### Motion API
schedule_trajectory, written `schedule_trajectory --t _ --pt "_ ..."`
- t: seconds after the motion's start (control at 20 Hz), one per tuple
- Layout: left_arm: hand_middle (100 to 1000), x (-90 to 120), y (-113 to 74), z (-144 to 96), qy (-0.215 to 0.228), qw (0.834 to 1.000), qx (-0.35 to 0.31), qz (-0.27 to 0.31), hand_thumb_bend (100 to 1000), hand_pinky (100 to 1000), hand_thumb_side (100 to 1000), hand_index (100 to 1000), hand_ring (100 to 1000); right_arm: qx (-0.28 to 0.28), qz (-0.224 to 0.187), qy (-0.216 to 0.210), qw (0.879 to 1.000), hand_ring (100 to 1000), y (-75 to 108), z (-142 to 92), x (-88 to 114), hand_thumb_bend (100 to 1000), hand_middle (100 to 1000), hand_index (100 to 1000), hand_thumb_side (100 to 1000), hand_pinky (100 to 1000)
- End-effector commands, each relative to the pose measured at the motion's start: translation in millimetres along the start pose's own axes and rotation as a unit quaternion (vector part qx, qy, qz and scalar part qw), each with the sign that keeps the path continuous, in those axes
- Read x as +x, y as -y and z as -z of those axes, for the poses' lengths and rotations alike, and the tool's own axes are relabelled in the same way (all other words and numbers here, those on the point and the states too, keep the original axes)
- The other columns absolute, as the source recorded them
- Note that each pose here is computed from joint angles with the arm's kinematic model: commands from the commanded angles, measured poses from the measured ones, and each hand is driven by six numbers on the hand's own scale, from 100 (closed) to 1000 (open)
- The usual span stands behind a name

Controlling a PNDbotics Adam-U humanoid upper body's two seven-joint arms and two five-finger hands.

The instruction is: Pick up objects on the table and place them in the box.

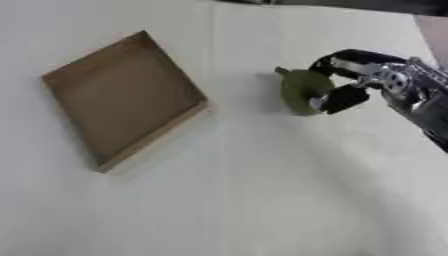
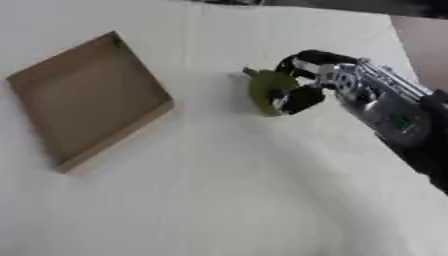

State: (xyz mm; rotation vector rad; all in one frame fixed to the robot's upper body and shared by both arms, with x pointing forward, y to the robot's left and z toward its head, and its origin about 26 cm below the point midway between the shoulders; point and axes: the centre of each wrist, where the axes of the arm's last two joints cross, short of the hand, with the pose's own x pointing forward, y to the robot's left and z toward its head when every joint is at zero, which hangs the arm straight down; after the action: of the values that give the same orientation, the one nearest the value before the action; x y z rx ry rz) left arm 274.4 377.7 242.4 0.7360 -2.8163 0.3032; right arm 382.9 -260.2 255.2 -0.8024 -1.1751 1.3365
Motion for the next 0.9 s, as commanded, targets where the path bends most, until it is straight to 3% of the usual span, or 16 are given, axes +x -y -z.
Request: schedule_trajectory --t 0.05,0.15,0.45,0.7,0.9 --pt "678 4.9 -1.1 6.5 0.013 1.0 -0.005 -0.001 100 762 649 830 766 -0.005 -0.005 -0.009 1.0 833 5.6 0.7 -3.1 100 667 800 348 878" --pt "676 4.8 -1.3 6.1 0.012 1.0 -0.005 -0.001 100 762 649 830 766 -0.022 -0.007 -0.006 1.0 769 7.1 0.2 -1.0 100 605 750 329 840" --pt "669 4.7 -1.8 5.8 0.011 1.0 -0.005 0.0 100 762 650 830 765 -0.135 -0.031 0.031 0.99 632 15.2 -14.8 12.6 100 600 747 249 744" --pt "666 4.7 -2.1 5.7 0.011 1.0 -0.004 0.001 100 762 649 830 765 -0.223 -0.069 0.068 0.97 590 21.0 -36.4 26.5 100 582 731 236 699" --pt "663 4.7 -2.8 5.7 0.011 1.0 -0.005 0.002 100 762 649 829 764 -0.285 -0.105 0.108 0.946 592 31.4 -64.3 41.9 100 599 743 218 692"
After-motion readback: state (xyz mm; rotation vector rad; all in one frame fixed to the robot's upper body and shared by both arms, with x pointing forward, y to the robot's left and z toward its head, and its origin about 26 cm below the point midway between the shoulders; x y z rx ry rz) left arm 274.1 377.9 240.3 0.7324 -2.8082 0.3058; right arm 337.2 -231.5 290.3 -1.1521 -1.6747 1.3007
